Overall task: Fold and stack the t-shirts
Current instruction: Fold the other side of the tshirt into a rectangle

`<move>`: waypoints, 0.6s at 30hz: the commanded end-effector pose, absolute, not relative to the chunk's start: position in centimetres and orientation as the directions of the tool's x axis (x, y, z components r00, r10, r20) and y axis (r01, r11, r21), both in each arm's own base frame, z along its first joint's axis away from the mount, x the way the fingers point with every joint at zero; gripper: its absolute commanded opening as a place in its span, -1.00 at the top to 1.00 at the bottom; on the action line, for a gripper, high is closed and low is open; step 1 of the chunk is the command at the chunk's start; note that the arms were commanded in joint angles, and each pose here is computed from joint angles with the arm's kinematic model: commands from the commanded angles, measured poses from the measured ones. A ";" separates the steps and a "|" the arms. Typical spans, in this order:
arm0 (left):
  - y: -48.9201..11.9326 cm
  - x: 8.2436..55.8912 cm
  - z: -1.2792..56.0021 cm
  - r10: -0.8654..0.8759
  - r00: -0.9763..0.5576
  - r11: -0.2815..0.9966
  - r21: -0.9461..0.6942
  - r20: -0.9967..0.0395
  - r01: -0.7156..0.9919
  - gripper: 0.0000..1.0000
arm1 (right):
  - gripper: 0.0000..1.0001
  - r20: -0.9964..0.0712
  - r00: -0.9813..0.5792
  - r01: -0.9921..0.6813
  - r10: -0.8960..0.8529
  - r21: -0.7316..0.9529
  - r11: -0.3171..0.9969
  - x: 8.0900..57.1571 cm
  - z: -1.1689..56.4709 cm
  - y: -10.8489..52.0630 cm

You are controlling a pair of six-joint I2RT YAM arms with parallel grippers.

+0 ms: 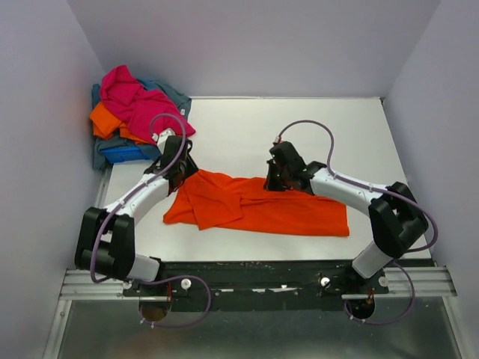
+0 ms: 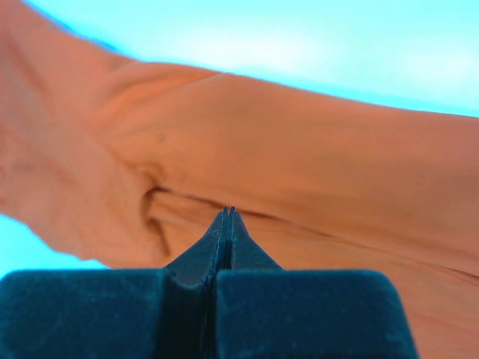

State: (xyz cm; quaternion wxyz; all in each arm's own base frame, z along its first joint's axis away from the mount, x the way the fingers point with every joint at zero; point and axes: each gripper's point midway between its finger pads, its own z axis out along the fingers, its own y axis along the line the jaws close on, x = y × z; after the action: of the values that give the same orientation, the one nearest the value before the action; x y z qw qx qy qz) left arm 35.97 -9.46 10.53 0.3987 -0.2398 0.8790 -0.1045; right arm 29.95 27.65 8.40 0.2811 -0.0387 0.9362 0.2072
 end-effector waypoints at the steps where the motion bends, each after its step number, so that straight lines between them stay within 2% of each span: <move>1: -8.3 38.3 7.9 -0.558 -0.576 0.830 -0.391 -0.598 -0.397 0.14 | 0.99 -0.511 -0.850 0.009 0.128 0.228 0.974 31.8 5.7 22.6; 11: -7.8 40.4 2.6 -0.577 -0.619 0.816 -0.339 -0.532 -0.469 0.26 | 0.99 -0.445 -0.864 0.217 0.236 0.095 0.972 33.4 1.4 17.2; 18: -3.5 39.2 1.7 -0.623 -0.571 0.771 -0.295 -0.535 -0.564 0.30 | 0.99 -0.433 -0.849 0.315 0.302 0.043 0.948 33.2 0.5 13.2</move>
State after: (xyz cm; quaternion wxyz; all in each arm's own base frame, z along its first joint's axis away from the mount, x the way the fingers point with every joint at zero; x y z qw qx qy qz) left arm 40.53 -6.35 2.82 0.3302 -0.3060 0.8899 -0.0738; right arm 34.05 17.33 1.97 0.2366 0.1285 0.9615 0.0544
